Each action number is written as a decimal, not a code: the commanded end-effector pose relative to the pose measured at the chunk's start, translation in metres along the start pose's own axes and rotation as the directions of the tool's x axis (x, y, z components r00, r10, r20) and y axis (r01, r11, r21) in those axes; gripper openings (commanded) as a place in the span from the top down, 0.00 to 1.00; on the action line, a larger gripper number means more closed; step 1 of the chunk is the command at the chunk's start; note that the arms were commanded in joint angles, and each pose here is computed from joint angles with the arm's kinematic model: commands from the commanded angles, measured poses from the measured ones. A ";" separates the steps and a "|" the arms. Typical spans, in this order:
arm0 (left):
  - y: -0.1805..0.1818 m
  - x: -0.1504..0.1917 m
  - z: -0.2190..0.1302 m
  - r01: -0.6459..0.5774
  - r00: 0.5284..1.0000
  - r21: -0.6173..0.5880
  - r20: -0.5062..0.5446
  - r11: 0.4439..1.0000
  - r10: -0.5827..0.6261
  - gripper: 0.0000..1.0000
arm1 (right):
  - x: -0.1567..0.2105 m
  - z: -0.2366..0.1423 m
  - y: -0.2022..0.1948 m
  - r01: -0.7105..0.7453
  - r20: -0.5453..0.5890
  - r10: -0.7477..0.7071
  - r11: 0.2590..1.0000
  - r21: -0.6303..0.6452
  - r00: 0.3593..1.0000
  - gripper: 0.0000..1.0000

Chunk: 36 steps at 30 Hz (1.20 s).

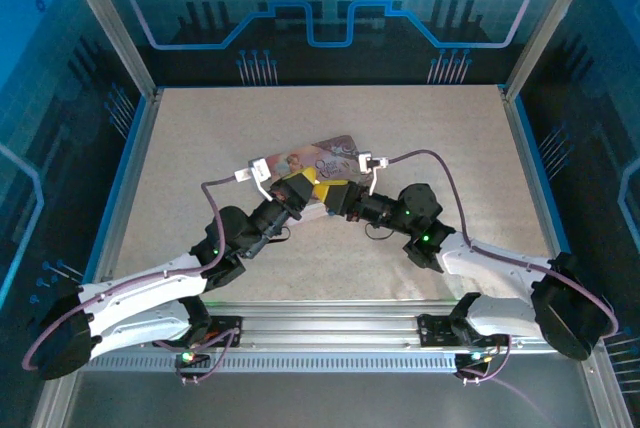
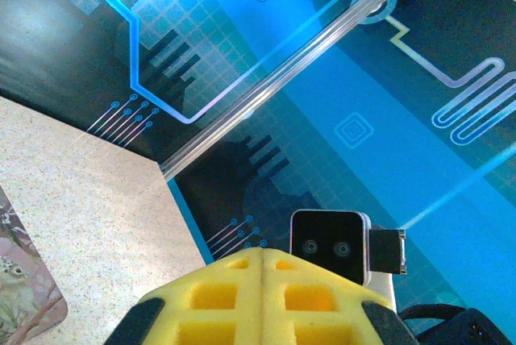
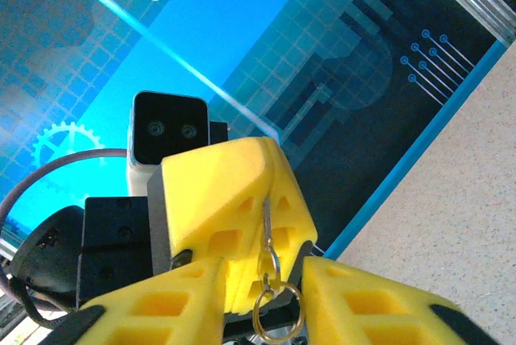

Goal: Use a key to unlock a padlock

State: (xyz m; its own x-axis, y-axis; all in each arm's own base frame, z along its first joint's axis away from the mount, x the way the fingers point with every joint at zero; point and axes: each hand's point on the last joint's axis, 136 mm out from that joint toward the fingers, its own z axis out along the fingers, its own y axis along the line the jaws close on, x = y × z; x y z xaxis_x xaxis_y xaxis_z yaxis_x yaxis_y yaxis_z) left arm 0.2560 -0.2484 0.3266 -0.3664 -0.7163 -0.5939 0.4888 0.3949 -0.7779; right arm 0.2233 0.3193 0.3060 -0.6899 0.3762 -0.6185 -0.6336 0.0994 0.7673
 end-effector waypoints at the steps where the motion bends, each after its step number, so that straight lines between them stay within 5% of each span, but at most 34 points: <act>1: -0.003 -0.007 -0.003 0.025 0.999 0.013 0.043 1.000 -0.026 1.00 | -0.010 0.006 0.014 0.021 0.027 -0.020 0.999 -0.040 0.999 0.75; 10: -0.001 -0.009 -0.006 0.024 0.998 0.005 0.053 1.000 -0.024 1.00 | -0.010 0.006 0.008 0.012 0.022 -0.012 1.000 -0.017 1.000 0.95; 27: 0.010 -0.002 -0.012 0.014 1.000 -0.027 0.027 1.000 -0.013 1.00 | -0.017 -0.016 -0.001 0.039 0.030 -0.041 0.997 0.065 0.999 0.98; 28: 0.010 -0.002 -0.012 0.011 1.000 -0.028 0.025 1.000 -0.010 0.97 | -0.016 -0.017 -0.002 0.041 0.025 -0.042 0.997 0.073 0.999 0.99; 33: 0.011 0.000 -0.010 -0.029 1.000 -0.062 -0.011 0.998 0.029 0.53 | -0.007 -0.028 -0.021 0.043 -0.013 -0.041 0.985 0.168 0.999 1.00; 36: 0.020 0.003 -0.011 -0.084 0.995 -0.136 -0.061 0.987 0.077 0.38 | 0.001 -0.044 -0.041 0.047 -0.053 -0.033 0.958 0.283 0.998 1.00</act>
State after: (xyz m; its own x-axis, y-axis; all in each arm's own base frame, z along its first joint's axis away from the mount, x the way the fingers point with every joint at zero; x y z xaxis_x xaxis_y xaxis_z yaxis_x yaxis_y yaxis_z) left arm 0.2531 -0.2422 0.3023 -0.3896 -0.6760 -0.6254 0.4358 0.4629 -0.7719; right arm 0.2291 0.2889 0.2960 -0.6738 0.3647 -0.6426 -0.5929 0.2521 0.7648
